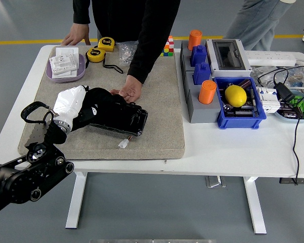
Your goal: Pick the rag up,wipe the panel,place it on the desk
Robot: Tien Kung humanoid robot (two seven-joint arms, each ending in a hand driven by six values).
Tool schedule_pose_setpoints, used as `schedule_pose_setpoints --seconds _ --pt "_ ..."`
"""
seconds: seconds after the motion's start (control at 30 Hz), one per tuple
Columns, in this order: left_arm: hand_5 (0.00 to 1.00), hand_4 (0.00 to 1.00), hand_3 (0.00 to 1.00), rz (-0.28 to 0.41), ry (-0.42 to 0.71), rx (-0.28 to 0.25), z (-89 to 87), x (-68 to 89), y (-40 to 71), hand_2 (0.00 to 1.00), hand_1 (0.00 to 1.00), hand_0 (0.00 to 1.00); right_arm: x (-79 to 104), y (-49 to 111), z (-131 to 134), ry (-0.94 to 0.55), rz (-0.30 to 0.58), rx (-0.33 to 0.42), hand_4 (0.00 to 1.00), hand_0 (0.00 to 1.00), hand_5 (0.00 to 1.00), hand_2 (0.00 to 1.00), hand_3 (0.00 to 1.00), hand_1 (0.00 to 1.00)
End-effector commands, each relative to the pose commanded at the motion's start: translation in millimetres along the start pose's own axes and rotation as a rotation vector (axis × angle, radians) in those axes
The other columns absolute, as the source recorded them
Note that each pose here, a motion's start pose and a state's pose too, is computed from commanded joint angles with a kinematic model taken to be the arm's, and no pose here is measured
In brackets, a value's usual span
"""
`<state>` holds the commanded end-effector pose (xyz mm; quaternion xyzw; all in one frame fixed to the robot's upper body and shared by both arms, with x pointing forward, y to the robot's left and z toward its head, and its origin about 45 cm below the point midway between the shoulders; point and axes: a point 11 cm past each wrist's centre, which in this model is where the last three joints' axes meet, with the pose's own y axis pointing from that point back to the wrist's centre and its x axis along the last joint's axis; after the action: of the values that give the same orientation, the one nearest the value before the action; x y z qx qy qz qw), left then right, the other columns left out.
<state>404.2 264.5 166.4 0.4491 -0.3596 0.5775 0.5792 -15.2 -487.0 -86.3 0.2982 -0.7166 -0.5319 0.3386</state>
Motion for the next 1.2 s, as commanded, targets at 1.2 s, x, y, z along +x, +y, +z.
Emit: schedule_pose_setpoints --seconds 1.2 --pt "0.002 0.088 0.422 0.093 -0.012 0.168 -73.8 33.7 -1.7 0.521 0.217 0.28 -0.8 -0.2 2.2 -0.009 -0.001 -0.003 0.998 0.741 0.557 0.697 0.616 0.664"
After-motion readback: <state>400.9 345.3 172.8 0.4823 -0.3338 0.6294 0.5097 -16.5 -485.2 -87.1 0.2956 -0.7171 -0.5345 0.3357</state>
